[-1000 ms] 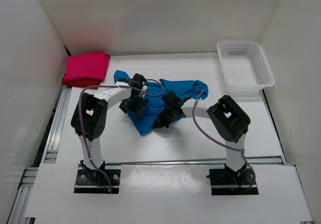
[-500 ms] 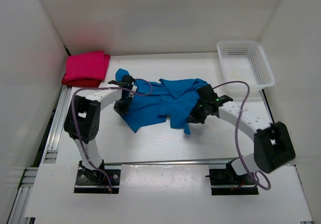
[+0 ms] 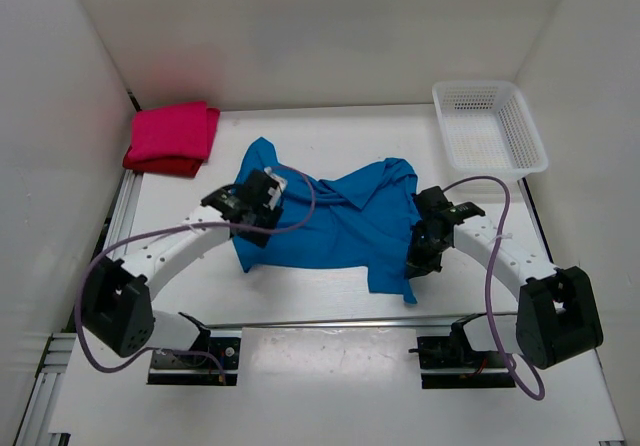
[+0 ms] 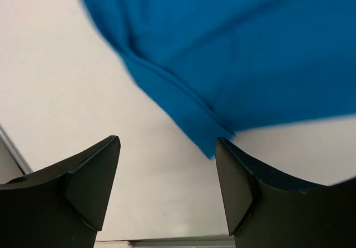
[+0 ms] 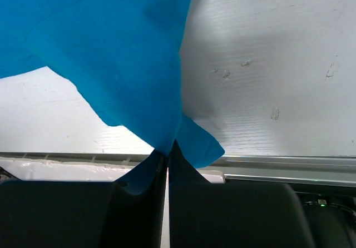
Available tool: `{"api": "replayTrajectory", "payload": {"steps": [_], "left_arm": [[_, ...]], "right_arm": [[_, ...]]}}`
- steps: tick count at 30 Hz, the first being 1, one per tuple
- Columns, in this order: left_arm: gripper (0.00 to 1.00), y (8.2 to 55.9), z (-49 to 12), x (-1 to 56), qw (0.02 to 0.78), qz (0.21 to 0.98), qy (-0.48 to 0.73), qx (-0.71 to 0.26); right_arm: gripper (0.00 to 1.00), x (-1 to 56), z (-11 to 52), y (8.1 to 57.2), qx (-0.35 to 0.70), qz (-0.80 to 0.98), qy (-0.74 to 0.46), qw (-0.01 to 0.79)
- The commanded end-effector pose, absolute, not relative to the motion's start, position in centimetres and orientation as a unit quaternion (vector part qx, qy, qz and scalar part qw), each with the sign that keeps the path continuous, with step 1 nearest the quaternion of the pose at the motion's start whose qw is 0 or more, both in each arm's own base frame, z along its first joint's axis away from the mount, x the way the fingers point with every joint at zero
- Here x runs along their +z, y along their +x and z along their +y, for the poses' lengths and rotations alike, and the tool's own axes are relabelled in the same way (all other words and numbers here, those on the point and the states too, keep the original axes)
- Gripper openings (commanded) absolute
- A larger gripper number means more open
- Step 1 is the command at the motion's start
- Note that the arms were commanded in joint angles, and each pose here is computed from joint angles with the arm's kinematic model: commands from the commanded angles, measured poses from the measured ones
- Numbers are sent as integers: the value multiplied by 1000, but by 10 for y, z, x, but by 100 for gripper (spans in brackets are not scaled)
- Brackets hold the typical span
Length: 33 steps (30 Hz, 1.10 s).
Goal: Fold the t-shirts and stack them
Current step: Flatten out the tshirt
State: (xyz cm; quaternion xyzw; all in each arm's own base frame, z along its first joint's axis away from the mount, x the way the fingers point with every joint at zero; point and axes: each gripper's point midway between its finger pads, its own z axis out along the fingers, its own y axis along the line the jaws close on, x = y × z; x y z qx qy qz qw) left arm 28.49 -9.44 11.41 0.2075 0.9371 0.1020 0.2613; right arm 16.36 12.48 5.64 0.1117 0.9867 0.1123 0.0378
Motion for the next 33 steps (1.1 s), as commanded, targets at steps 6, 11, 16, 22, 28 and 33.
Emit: {"api": "replayTrajectory", "payload": {"steps": [6,11,16,22,28,33], "left_arm": [[70,237,-119,58,190,926,307,111],[64,251,-121,48,185,921,310,146],[58,240,-119,33,155,924,319,141],[36,244,-127,37,161,925,319,127],[28,246,-118,41,145,940,291,103],[35,252,-108,45,145,949,265,95]], "right_arm": [[0,61,125,165,116,988,95,46],[0,55,121,160,108,988,101,38],[0,57,117,161,103,988,101,53],[0,54,115,159,96,989,102,51],[0,53,112,157,92,989,98,54],[0,52,108,157,81,991,94,55]]}}
